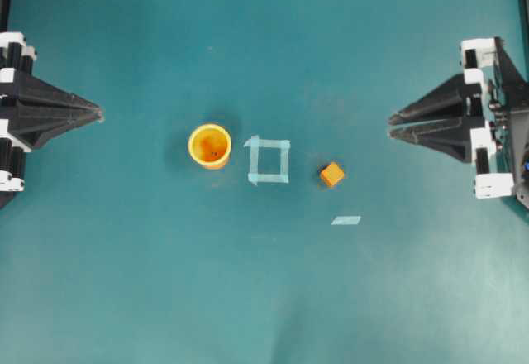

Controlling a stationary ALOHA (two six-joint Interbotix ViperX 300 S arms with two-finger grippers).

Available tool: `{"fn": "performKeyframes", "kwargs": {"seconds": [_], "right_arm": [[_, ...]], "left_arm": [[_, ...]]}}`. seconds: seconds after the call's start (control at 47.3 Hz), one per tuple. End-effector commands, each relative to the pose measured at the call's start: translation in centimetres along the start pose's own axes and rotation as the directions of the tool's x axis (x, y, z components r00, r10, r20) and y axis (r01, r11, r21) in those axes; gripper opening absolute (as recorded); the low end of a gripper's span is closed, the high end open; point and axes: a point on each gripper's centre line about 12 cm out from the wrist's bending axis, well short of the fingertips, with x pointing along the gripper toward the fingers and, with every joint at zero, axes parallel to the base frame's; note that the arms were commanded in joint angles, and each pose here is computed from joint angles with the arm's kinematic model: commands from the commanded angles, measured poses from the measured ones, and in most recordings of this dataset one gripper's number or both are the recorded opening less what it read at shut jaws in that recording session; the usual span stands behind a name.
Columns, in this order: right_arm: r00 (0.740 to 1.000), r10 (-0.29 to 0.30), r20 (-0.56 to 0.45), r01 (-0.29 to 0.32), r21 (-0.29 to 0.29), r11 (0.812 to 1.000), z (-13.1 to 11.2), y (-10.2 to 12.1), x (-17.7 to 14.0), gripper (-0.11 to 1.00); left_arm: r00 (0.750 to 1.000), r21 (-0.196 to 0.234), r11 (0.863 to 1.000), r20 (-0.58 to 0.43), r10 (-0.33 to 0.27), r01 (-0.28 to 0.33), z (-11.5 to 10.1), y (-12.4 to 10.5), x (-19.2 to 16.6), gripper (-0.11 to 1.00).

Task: Lift the orange block with right arm.
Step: 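Move the right gripper open toward the orange cube, then lower the right gripper around the orange cube and close it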

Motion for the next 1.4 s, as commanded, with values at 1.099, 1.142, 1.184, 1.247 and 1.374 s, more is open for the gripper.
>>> {"fn": "performKeyframes", "kwargs": {"seconds": [1.099, 1.142, 1.184, 1.247, 1.374], "right_arm": [[0.777, -0.151, -0.611, 0.403, 0.299, 0.865, -2.3, -1.2, 10.7, 0.63], [0.754, -0.164, -0.636, 0.424, 0.281, 0.861, -2.6, -1.3, 11.1, 0.63], [0.729, -0.176, -0.662, 0.446, 0.265, 0.855, -3.1, -1.5, 11.5, 0.63], [0.701, -0.187, -0.688, 0.474, 0.255, 0.843, -3.6, -1.7, 12.0, 0.63], [0.661, -0.197, -0.724, 0.520, 0.253, 0.816, -4.8, -2.0, 13.3, 0.63]], "left_arm": [[0.999, 0.014, 1.000, 0.049, 0.001, -0.002, 1.6, 0.0, 0.4, 0.00], [0.999, 0.014, 1.000, 0.054, 0.001, -0.002, 1.7, 0.0, 0.4, 0.00], [0.998, 0.014, 1.000, 0.057, 0.001, -0.002, 1.7, 0.0, 0.4, 0.00], [0.998, 0.014, 1.000, 0.058, 0.001, -0.002, 1.7, 0.0, 0.4, 0.00], [0.998, 0.014, 1.000, 0.067, 0.001, -0.002, 1.8, 0.0, 0.4, 0.00]]}}
